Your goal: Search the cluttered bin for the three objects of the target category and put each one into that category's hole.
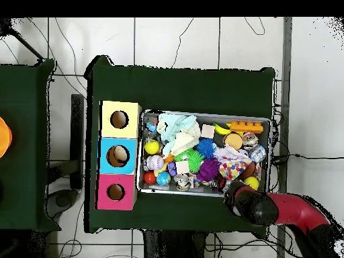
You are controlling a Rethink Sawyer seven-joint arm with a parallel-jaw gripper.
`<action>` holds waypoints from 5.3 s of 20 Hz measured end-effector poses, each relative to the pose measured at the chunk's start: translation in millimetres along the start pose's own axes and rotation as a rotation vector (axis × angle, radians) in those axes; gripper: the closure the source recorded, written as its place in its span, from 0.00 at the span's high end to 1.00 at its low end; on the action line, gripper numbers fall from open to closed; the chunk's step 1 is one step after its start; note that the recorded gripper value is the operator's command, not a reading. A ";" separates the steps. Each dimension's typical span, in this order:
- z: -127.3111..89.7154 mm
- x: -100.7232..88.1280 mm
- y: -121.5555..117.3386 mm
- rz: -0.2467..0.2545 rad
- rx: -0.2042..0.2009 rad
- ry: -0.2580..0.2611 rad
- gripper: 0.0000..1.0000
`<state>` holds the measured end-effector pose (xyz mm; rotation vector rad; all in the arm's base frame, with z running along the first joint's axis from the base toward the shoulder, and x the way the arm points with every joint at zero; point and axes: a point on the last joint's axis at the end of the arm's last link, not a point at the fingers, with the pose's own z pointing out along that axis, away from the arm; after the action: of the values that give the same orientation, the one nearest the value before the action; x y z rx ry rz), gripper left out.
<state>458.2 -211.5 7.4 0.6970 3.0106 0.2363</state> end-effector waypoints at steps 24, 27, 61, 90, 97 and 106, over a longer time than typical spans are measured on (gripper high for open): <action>-7.8 -26.6 -11.2 0.046 0.016 -0.049 1.00; -19.2 -35.5 -12.1 0.065 0.021 -0.067 1.00; 3.7 -30.9 41.2 0.080 -0.053 -0.020 1.00; 46.3 -66.3 58.3 -0.034 -0.037 -0.199 1.00; 33.9 -71.3 52.4 -0.063 0.030 -0.217 1.00; 18.9 -70.9 48.9 -0.099 0.127 -0.197 1.00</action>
<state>544.4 -196.7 -3.1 0.5421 2.8787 -0.0266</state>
